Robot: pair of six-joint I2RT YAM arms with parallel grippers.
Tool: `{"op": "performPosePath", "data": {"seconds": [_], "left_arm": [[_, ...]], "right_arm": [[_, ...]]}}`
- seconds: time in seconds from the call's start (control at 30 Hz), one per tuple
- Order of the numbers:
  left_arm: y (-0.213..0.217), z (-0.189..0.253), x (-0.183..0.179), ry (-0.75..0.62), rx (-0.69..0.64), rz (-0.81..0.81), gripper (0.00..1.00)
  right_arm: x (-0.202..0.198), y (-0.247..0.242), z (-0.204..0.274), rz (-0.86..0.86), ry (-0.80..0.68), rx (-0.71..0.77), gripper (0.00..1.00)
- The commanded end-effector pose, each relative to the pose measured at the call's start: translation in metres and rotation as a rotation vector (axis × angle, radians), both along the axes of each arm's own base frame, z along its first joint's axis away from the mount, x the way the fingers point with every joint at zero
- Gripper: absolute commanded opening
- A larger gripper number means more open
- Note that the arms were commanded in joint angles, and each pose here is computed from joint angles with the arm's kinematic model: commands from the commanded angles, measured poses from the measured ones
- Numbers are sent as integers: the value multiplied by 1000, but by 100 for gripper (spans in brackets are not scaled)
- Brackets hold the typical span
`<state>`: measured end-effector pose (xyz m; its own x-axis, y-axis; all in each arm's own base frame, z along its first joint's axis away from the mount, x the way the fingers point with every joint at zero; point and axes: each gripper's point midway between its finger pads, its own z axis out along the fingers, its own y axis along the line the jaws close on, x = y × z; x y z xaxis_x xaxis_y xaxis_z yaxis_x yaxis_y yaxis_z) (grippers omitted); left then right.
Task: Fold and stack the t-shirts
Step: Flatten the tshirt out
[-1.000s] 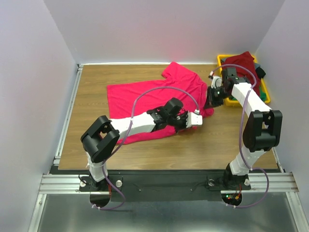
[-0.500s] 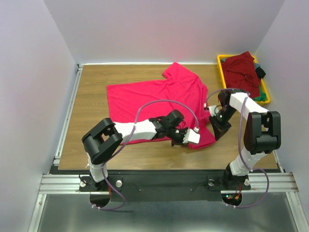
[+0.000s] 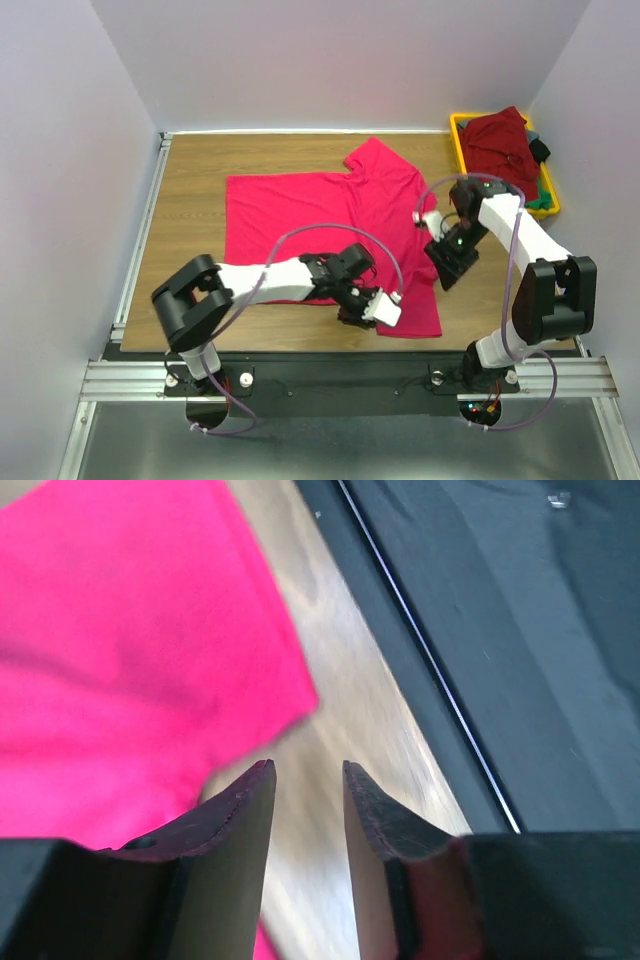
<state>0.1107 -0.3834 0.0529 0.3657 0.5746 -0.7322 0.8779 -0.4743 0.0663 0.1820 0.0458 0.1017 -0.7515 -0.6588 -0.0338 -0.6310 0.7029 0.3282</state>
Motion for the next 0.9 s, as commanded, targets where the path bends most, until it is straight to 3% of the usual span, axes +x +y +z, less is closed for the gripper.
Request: {"op": "performPosePath", "data": {"seconds": [0.0, 0.07, 0.13, 0.23, 0.37, 0.67, 0.8, 0.87], "left_arm": [[30, 62, 23, 56, -68, 100, 45], [47, 76, 47, 110, -75, 220, 45], [72, 80, 91, 152, -80, 409, 45], [117, 63, 146, 163, -31, 664, 40], [176, 38, 191, 198, 36, 912, 38], [271, -15, 253, 214, 162, 1290, 35], [307, -39, 285, 226, 221, 1429, 33], [315, -53, 294, 234, 260, 1456, 33]], "right_arm": [[61, 28, 48, 15, -212, 161, 60], [85, 33, 40, -59, -200, 161, 60], [123, 34, 27, -135, -272, 134, 51], [156, 33, -3, -217, -255, 91, 40], [188, 33, -36, -253, -245, 55, 37], [255, 22, -84, -304, -308, -49, 36], [314, 26, -76, -345, -425, -46, 36], [324, 30, -75, -354, -438, -45, 37]]}}
